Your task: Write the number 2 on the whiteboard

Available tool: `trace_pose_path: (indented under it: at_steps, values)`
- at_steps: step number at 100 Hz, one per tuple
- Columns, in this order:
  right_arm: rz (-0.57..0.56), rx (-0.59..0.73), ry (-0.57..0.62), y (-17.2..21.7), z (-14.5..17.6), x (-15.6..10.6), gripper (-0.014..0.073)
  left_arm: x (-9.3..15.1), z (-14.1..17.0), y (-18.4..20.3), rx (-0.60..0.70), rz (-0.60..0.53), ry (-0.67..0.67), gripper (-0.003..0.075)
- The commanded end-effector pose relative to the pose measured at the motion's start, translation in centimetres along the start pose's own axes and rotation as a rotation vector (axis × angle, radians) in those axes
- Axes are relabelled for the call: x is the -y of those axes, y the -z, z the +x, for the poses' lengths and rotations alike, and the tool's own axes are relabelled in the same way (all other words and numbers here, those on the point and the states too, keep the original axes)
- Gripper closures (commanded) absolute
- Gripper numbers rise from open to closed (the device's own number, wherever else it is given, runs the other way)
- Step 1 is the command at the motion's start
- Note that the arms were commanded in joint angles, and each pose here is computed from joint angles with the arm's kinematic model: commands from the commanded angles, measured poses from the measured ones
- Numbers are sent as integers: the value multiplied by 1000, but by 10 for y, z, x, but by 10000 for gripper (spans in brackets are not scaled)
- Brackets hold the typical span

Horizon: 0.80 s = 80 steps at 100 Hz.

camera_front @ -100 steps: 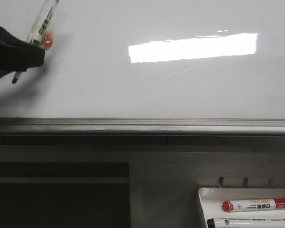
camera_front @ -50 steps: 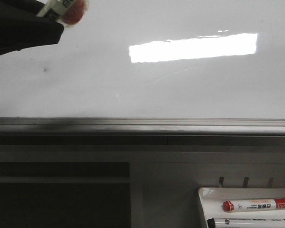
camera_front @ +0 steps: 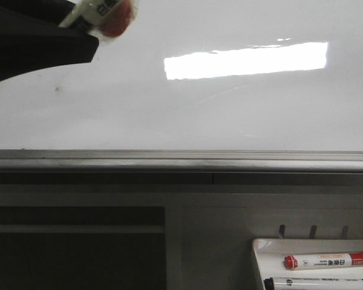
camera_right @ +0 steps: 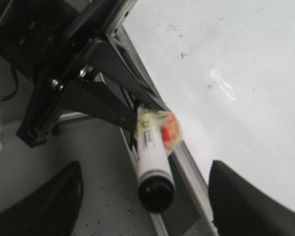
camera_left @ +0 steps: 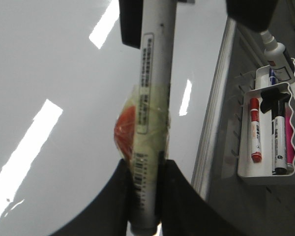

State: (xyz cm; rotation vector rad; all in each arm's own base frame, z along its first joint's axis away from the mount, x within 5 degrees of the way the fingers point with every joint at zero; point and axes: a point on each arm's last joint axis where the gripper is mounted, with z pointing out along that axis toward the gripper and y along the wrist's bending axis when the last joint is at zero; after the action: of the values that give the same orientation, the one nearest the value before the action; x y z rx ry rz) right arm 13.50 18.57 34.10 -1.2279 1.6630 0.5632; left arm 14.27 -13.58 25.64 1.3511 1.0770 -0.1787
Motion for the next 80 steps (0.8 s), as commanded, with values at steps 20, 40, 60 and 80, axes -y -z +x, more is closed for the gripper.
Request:
trace_pose_path:
  at_steps: [20, 40, 60, 80]
  values:
    - [24, 43, 9, -16, -13, 3, 113, -2, 1, -15, 66, 4, 92, 741]
    - [32, 40, 22, -20, -12, 5, 113, 7, 8, -17, 86, 10, 173, 741]
    - [50, 22, 24, -23, -9, 10, 113, 20, 16, -9, 94, -7, 248, 741]
    - [35, -2, 21, -28, -5, 9, 113, 20, 16, -9, 99, -12, 241, 741]
